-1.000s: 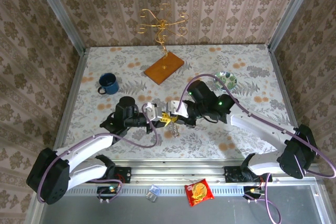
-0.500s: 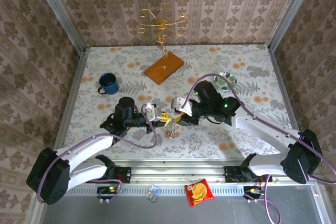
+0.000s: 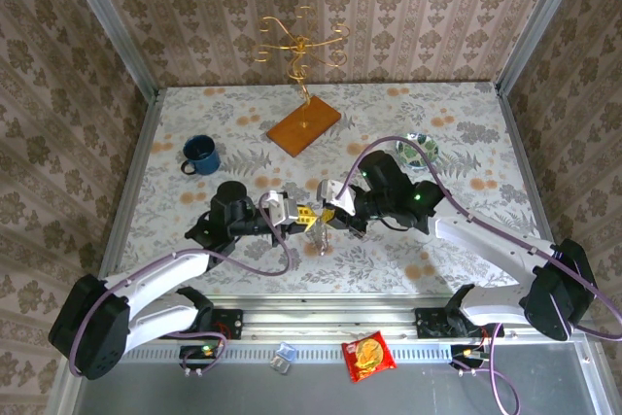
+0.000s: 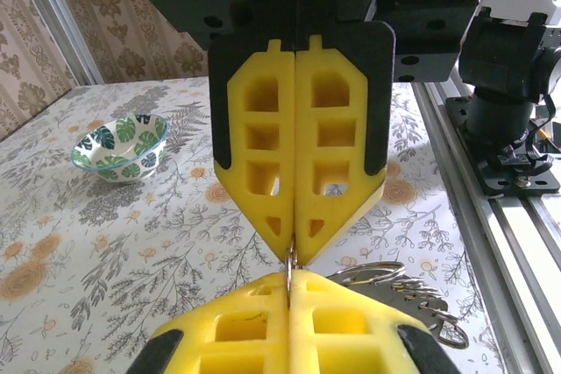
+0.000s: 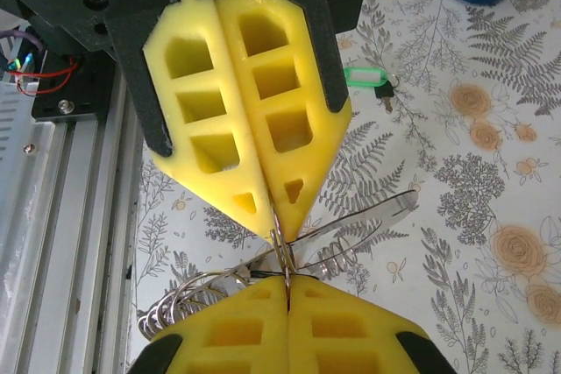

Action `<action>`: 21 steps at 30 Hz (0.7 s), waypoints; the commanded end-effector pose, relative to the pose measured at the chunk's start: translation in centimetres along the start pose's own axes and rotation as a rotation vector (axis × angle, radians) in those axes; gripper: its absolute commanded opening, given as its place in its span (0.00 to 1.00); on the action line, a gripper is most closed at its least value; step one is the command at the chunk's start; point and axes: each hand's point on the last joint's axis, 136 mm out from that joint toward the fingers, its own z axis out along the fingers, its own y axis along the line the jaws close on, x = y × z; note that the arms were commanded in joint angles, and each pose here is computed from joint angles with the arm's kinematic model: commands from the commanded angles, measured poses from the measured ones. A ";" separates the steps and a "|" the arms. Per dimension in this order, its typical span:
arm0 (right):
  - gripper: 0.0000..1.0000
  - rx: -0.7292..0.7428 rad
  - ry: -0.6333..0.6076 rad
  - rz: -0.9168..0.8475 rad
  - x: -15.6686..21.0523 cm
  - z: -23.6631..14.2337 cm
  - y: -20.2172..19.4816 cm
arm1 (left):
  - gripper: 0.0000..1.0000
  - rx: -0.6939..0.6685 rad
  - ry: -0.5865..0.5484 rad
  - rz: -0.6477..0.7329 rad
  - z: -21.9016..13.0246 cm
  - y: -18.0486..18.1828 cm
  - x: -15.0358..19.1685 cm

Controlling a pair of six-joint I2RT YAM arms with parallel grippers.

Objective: Put the keys on the keyring

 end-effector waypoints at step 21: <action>0.26 0.060 -0.169 -0.050 -1.1 -0.5 -0.1 | 0.00 -0.037 -0.156 -0.032 -0.1 0.2 -2.0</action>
